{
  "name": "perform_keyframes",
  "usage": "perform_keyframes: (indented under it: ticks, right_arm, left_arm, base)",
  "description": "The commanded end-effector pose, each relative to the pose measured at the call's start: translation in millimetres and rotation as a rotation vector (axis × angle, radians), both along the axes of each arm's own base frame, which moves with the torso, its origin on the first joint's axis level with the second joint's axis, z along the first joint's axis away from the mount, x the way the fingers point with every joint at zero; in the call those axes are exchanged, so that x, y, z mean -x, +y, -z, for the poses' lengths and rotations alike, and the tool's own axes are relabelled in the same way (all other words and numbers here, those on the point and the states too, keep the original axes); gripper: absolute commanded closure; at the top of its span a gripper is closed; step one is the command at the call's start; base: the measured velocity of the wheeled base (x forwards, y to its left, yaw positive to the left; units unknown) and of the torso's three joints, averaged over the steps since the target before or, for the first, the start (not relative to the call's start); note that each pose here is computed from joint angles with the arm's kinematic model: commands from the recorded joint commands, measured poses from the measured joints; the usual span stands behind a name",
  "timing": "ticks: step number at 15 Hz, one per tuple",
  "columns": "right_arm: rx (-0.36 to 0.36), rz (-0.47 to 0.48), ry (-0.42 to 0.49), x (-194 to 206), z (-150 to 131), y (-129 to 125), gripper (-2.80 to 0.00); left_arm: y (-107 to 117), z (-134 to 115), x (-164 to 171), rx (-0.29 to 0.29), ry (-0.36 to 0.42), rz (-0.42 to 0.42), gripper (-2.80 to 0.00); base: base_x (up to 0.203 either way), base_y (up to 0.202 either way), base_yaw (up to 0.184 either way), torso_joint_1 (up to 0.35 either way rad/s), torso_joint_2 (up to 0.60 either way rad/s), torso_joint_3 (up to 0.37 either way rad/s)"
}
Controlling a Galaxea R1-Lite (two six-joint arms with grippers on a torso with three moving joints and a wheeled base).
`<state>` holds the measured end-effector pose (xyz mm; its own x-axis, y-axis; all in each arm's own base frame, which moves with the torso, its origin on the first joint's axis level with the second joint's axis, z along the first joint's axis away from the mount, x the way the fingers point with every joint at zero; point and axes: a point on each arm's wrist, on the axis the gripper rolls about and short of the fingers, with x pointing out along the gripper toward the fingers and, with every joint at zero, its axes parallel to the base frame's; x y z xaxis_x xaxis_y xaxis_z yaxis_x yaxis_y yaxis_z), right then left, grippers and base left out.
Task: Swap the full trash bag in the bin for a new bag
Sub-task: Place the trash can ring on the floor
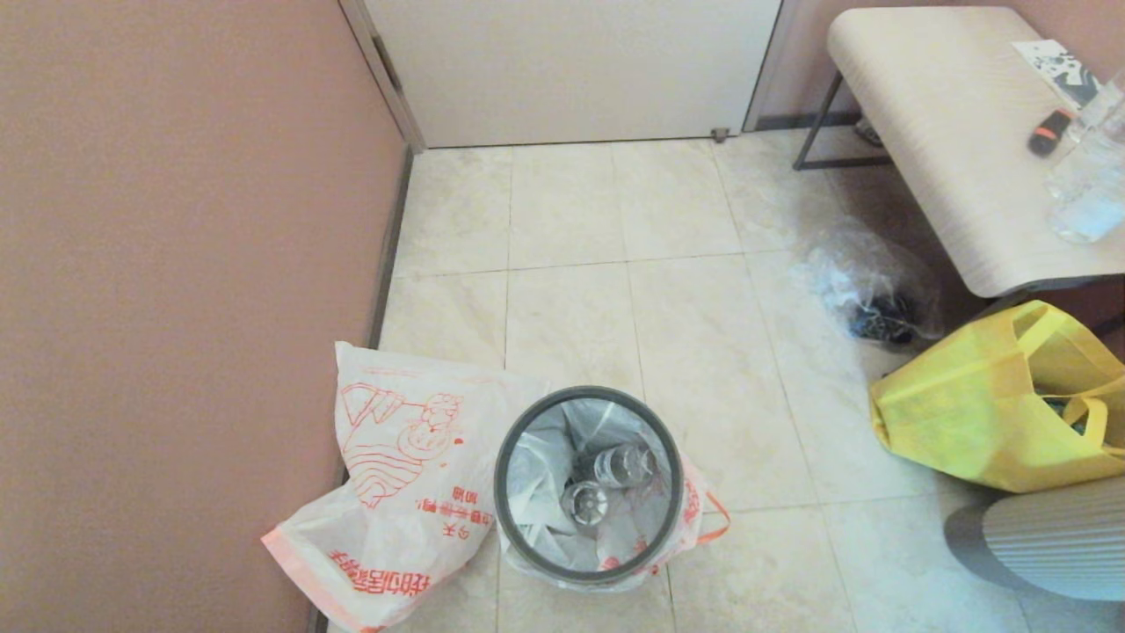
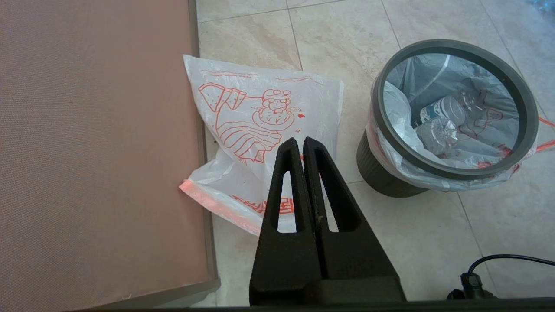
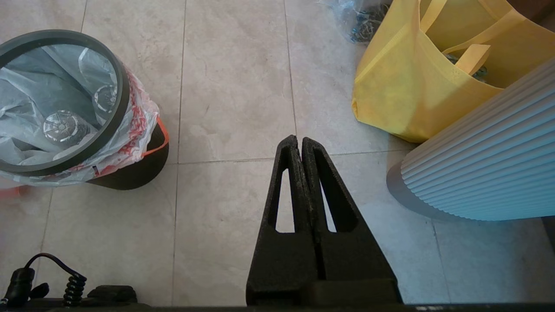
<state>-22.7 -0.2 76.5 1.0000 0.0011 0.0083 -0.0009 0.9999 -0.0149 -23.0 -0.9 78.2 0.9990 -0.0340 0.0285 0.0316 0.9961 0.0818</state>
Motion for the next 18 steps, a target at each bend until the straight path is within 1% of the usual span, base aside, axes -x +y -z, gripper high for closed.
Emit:
perform_keyframes:
  ticks: [1, 10, 12, 14, 16, 18]
  right_arm:
    - [0.0, 0.0, 0.005, -0.5, 1.6, 0.0, 0.0]
    - [0.008, -0.005, 0.009, -0.2, 1.5, 0.1, 0.0]
    - [0.009, -0.006, 0.004, 0.4, -2.6, 0.1, 0.0]
    - [0.012, -0.009, 0.002, 1.4, -17.3, 0.2, 0.0]
    - [0.013, -0.012, 0.028, 0.2, -36.6, 0.2, 0.0]
    - [0.017, -0.019, 0.077, -7.6, -57.1, 0.4, 0.0]
  left_arm:
    - [0.0, 3.8, -1.2, 0.0, 0.015, 0.0, 0.0]
    - [0.0, 3.8, -1.2, 0.0, 0.015, 0.0, 0.0]
    - [0.0, 3.8, -1.2, 0.0, 0.015, 0.0, 0.0]
    - [0.0, 3.8, -1.2, 0.0, 0.015, 0.0, 0.0]
    - [0.0, 3.8, -1.2, 0.0, 0.015, 0.0, 0.0]
    - [0.0, 3.8, -1.2, 0.0, 0.015, -0.001, 0.0]
  base:
    - [0.0, 0.0, 0.0, 0.0, 0.0, 0.0]
    - [0.0, 0.0, 0.0, 0.0, 0.0, 0.0]
    - [0.0, 0.0, 0.0, 0.0, 0.0, 0.0]
    - [0.0, 0.0, 0.0, 0.0, 0.0, 0.0]
    - [0.0, 0.0, 0.0, 0.0, 0.0, 0.0]
    - [0.0, 0.0, 0.0, 0.0, 0.0, 0.0]
